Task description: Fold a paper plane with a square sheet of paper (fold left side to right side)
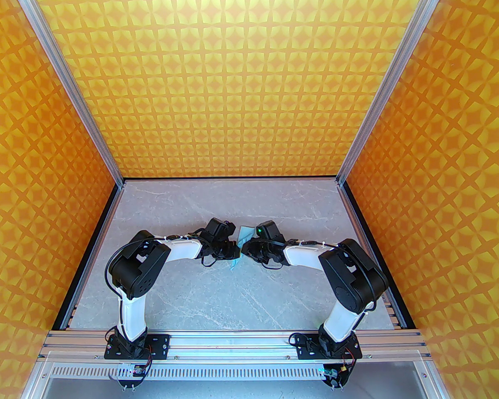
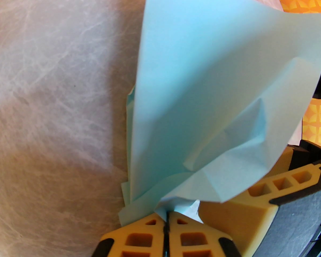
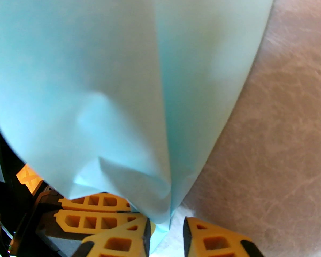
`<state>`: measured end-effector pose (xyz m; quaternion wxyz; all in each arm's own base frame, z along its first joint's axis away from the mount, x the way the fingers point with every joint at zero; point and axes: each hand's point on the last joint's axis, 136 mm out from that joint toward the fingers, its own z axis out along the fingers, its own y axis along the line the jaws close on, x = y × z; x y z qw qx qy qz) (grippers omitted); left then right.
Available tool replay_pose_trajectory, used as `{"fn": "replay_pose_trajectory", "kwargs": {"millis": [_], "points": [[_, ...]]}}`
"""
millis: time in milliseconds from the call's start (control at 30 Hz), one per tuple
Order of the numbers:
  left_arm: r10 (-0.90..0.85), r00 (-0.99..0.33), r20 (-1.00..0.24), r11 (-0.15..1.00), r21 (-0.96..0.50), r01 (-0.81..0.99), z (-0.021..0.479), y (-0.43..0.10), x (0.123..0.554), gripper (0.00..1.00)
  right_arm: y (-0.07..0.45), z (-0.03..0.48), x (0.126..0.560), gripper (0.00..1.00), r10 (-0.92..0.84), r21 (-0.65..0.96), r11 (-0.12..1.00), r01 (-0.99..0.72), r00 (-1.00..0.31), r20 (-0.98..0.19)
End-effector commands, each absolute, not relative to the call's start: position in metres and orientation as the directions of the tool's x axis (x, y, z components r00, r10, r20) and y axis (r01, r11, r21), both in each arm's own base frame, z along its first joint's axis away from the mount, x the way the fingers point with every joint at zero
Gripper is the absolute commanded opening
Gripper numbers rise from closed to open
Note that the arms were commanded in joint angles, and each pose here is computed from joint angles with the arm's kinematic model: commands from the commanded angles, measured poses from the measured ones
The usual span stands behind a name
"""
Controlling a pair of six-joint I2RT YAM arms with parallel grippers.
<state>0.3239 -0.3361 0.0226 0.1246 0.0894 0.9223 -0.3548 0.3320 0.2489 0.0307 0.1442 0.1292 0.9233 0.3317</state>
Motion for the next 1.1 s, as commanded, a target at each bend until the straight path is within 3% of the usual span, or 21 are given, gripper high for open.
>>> {"fn": "replay_pose_trajectory", "kwargs": {"millis": [0, 200, 333, 800, 1067], "points": [[0.083, -0.948, -0.308, 0.731, -0.627, 0.268, 0.031, -0.335, 0.328, 0.11, 0.255, 0.033, 0.341, 0.25, 0.314, 0.643, 0.757, 0.114, -0.927, -0.206], [0.089, -0.937, -0.337, 0.721, -0.627, 0.293, 0.053, -0.334, 0.328, 0.35, 0.256, 0.027, 0.345, 0.24, 0.310, 0.630, 0.768, 0.118, -0.929, -0.203], [0.103, -0.930, -0.354, 0.720, -0.618, 0.315, 0.065, -0.331, 0.324, 0.43, 0.256, 0.026, 0.346, 0.24, 0.310, 0.628, 0.769, 0.118, -0.928, -0.205], [0.121, -0.910, -0.396, 0.727, -0.589, 0.353, 0.080, -0.314, 0.322, 0.44, 0.258, 0.027, 0.347, 0.25, 0.302, 0.634, 0.766, 0.107, -0.931, -0.208], [0.183, -0.893, -0.411, 0.738, -0.543, 0.401, 0.068, -0.298, 0.346, 0.33, 0.258, 0.030, 0.347, 0.25, 0.295, 0.629, 0.771, 0.100, -0.931, -0.214]]}}
